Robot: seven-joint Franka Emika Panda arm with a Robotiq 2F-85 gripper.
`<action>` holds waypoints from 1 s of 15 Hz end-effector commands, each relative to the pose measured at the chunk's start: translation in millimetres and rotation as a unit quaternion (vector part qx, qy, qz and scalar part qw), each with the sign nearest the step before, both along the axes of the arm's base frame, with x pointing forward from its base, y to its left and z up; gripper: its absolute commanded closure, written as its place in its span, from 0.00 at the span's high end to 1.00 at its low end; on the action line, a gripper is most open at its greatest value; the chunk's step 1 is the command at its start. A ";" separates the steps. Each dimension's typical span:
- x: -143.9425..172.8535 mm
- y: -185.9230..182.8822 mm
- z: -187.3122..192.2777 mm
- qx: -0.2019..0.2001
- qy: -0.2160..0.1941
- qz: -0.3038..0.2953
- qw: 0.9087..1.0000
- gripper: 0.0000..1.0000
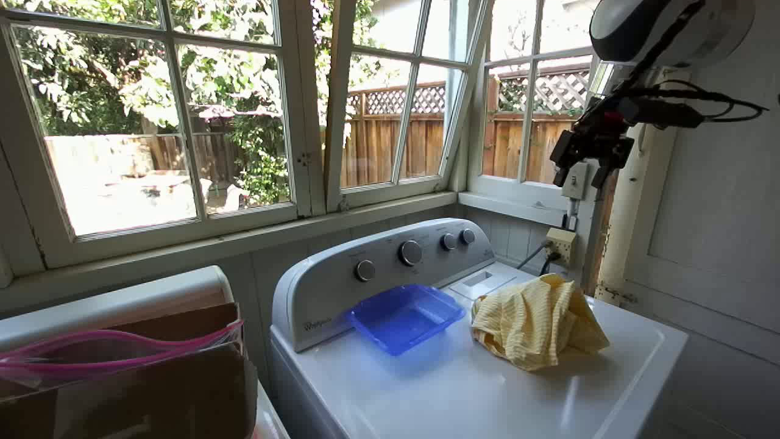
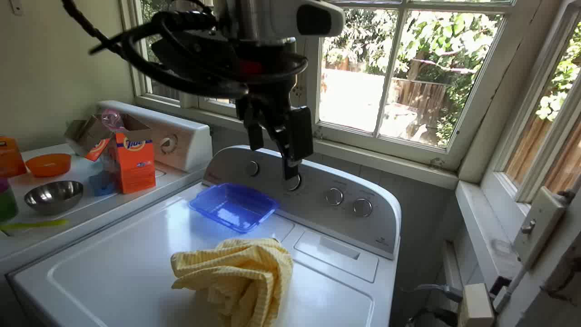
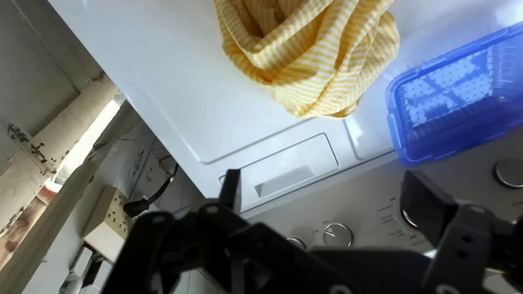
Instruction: Remove the plastic from the box
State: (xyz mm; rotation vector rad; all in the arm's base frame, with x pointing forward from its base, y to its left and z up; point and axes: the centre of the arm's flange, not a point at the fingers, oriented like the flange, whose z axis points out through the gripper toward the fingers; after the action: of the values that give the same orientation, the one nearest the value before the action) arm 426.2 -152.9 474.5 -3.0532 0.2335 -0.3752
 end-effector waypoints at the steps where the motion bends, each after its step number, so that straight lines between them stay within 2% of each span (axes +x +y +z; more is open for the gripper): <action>1: 0.0 0.0 0.0 0.000 0.000 0.000 1.000 1.00; 5: 0.0 0.0 0.0 0.000 0.000 0.000 1.000 1.00; 7: 7.1 31.2 -4.7 0.016 0.002 0.039 0.999 1.00; 9: 14.7 77.7 -13.1 0.035 0.006 0.097 0.995 1.00; 11: 22.2 124.8 -21.0 0.047 0.002 0.154 0.987 1.00; 15: 17.3 197.9 -40.0 0.043 0.011 0.273 0.961 1.00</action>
State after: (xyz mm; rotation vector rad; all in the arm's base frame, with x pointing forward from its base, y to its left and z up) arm 445.5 13.4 452.5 -2.9247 -0.3574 -0.2973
